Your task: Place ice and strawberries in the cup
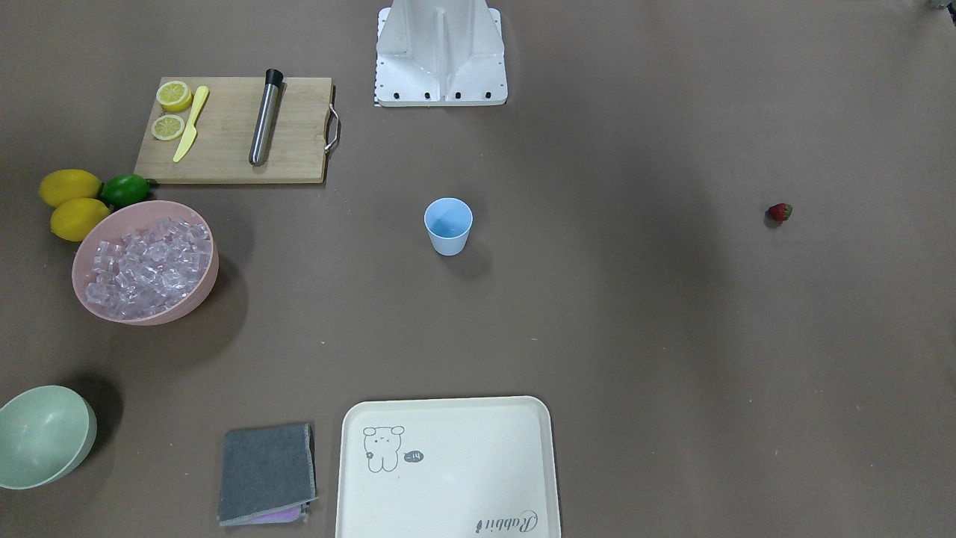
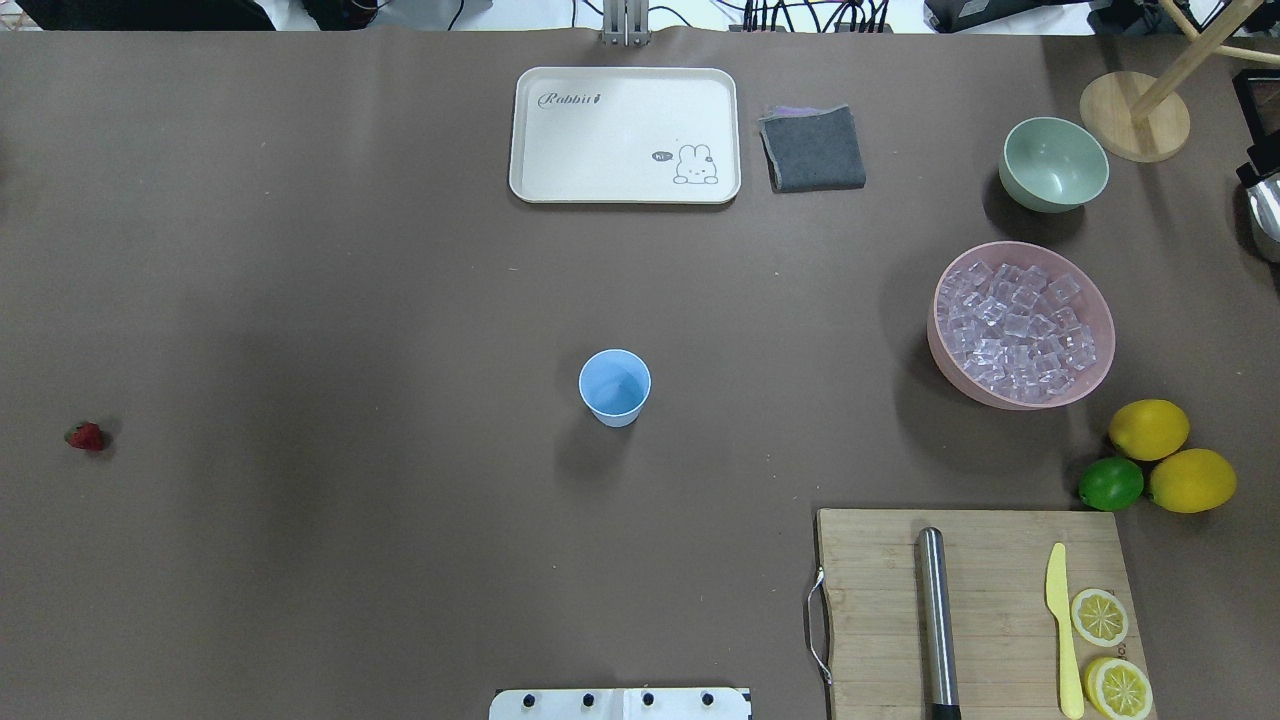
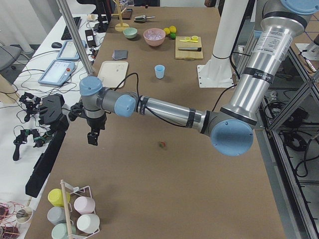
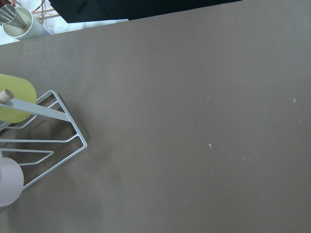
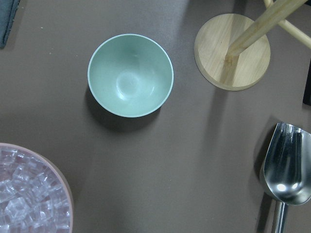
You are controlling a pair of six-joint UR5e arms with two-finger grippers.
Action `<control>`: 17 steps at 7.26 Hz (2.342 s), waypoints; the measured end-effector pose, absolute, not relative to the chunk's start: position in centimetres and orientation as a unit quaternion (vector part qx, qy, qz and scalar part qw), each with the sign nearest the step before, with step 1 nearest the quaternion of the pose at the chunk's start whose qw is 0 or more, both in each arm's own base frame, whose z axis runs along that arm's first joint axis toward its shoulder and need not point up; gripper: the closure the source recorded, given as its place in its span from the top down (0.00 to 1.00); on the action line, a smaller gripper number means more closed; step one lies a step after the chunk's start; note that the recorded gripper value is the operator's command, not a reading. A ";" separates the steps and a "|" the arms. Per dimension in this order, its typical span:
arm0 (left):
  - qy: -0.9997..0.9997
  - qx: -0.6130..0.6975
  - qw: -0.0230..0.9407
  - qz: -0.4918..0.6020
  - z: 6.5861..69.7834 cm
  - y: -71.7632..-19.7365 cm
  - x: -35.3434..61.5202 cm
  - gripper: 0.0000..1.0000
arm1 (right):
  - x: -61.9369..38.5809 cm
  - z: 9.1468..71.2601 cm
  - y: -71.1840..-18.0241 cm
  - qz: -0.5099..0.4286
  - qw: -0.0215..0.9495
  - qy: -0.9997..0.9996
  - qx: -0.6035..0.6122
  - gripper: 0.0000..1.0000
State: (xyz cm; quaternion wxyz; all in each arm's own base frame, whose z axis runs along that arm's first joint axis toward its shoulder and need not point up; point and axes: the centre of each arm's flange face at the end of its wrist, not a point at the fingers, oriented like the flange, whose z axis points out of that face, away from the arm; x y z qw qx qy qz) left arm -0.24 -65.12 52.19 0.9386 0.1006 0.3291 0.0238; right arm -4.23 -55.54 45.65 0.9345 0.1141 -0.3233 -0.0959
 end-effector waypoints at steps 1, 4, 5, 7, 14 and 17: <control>0.328 0.100 0.939 0.024 52.6 -64.8 -0.3 0.98 | -4.2 45.5 -55.6 -0.096 0.934 -0.323 0.116 1.00; 0.327 0.103 0.939 0.028 52.5 -64.8 -0.2 0.98 | -4.2 44.8 -55.3 -0.098 0.933 -0.323 0.122 1.00; 0.327 0.104 0.939 0.030 52.3 -64.8 -0.1 0.98 | -4.1 44.6 -55.1 -0.098 0.933 -0.325 0.124 1.00; 0.328 0.107 0.938 0.031 52.0 -64.7 -0.1 0.98 | -4.3 44.0 -55.0 -0.091 0.930 -0.336 0.123 1.00; 0.328 0.116 0.937 0.036 50.9 -65.2 0.1 0.98 | -17.2 40.3 -52.7 0.012 0.888 -0.452 0.087 1.00; 0.326 0.122 0.937 0.037 50.1 -65.8 0.1 0.98 | -23.7 40.9 -51.2 0.031 0.896 -0.436 0.074 1.00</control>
